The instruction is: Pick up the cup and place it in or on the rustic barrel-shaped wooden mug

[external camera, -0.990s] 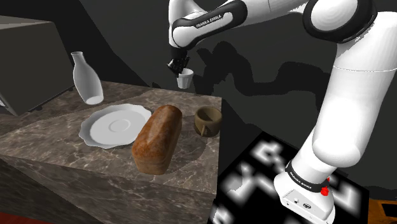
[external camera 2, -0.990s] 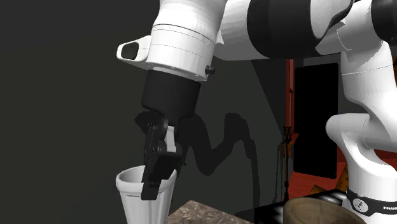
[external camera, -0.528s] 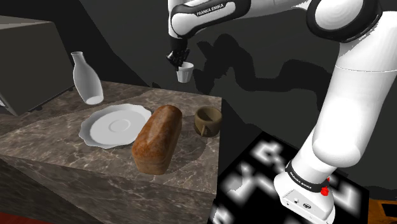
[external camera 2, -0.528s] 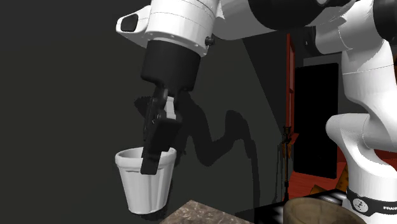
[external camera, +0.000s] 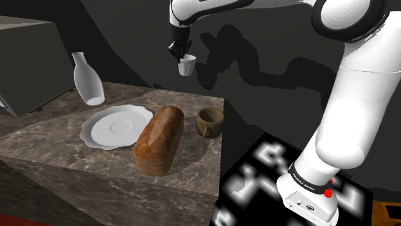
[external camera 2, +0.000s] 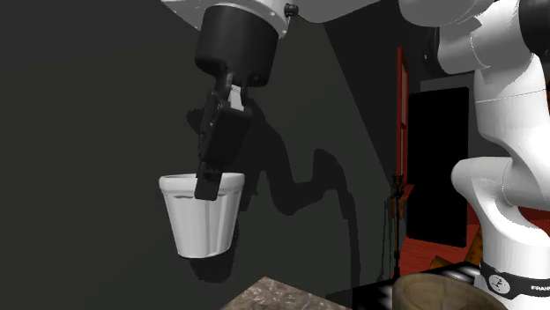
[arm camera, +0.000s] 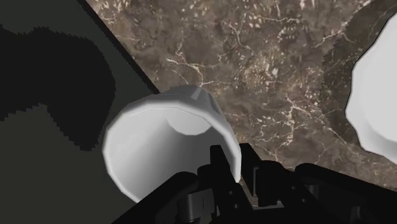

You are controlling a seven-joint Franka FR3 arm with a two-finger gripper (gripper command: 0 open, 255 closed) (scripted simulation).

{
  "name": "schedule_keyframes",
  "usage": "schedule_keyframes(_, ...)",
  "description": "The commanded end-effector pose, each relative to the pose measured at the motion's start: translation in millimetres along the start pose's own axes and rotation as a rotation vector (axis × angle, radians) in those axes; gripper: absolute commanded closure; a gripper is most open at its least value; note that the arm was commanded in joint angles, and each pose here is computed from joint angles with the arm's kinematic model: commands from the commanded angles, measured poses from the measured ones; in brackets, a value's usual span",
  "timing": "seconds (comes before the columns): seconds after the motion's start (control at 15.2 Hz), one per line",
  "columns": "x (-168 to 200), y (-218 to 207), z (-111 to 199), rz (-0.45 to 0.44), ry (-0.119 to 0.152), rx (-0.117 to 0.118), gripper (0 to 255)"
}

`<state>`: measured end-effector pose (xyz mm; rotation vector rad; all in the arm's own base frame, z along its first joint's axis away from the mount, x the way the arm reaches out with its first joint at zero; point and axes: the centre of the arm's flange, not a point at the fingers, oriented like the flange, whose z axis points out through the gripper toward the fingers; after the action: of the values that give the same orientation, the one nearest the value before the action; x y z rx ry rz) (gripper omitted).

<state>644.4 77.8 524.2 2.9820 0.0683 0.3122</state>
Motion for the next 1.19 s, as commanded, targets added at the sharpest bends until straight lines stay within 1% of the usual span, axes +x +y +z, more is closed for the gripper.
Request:
schedule_keyframes(0.0,2,2,-11,0.0,0.0,0.0,255)
schedule_keyframes(0.07,2,3,-13,0.0,0.0,0.0,255)
schedule_keyframes(1.12,-175,-79,-95,0.0,0.0,0.0,255)
